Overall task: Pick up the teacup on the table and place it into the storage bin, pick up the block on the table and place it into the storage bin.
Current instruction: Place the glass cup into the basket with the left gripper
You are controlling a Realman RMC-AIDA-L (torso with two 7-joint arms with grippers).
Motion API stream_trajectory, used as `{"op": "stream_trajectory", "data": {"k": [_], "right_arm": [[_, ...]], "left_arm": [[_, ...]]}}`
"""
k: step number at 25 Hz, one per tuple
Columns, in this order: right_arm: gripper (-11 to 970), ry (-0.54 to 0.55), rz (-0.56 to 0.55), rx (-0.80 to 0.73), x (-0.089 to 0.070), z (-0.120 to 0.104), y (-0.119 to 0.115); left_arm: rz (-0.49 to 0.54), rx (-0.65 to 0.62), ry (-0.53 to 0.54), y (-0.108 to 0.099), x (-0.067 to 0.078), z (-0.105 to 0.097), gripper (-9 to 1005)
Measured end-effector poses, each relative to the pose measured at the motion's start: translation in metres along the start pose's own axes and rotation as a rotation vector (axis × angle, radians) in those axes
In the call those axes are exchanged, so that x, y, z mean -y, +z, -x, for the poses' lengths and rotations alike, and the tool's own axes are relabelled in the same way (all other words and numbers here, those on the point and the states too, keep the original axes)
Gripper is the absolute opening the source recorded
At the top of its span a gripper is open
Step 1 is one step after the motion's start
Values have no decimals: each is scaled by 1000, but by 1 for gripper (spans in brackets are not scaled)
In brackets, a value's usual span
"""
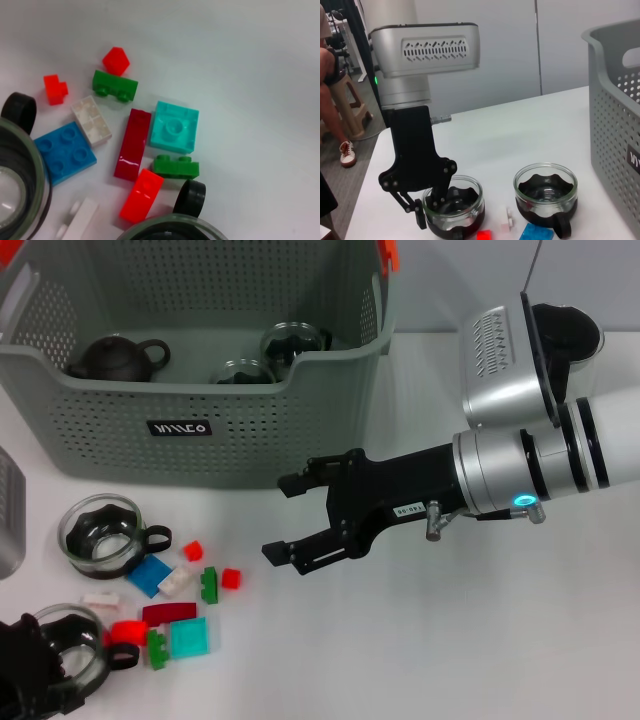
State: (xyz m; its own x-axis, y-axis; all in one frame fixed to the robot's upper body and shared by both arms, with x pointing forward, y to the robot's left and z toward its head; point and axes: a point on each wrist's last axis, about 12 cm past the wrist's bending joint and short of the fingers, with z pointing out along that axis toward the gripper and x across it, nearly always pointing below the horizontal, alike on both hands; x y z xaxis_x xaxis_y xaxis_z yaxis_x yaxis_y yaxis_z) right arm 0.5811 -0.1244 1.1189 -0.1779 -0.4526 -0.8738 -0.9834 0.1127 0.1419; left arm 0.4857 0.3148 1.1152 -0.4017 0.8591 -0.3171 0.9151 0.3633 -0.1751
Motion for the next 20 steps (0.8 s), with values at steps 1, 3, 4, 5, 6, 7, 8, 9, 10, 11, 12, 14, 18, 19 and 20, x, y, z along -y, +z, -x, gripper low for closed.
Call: {"op": "stream_trajectory", "data": {"k": [1,3,4,5,6,7,8,9,10,11,12,14,18,19,20], "right_arm": [[923,0,-1,0,0,0,0],[920,0,-3,1,0,0,0],[919,0,-3,1,0,0,0],[918,0,-3,2,0,0,0],[917,0,-4,1,0,0,0],[916,0,-4,1,0,-1,-1],[915,-1,-5,1,1,-1,-1],[915,-2,-6,2,1,-1,-2],[915,-5,-7,3,1,-2,-2],[915,-9,-7,5,1,-2,-3],[915,-12,-7,6,1,-3,-3],[915,-16,-8,7,1,-3,-4],[915,-15,-9,6,1,-5,-4],[915,-14,-9,6,1,-5,-4],[915,-14,-9,6,1,-5,-4]], "left_arm": [[-1,4,-1,-1,0,1,82],[-9,22,-1,-4,1,2,82],[-14,40,-1,-6,1,3,82],[-17,60,-1,-9,1,5,81],[-20,80,0,-12,1,5,81],[-23,102,2,-15,1,6,81],[-27,117,1,-16,1,7,81],[-29,128,0,-18,1,7,81],[-30,130,-1,-18,1,8,81],[-30,130,-3,-18,0,8,77],[-27,128,-7,-18,0,7,73],[-25,124,-12,-17,-1,7,65],[-26,123,-21,-13,1,6,46],[-24,123,-22,-13,1,5,46],[-22,124,-23,-13,2,5,47]]}}
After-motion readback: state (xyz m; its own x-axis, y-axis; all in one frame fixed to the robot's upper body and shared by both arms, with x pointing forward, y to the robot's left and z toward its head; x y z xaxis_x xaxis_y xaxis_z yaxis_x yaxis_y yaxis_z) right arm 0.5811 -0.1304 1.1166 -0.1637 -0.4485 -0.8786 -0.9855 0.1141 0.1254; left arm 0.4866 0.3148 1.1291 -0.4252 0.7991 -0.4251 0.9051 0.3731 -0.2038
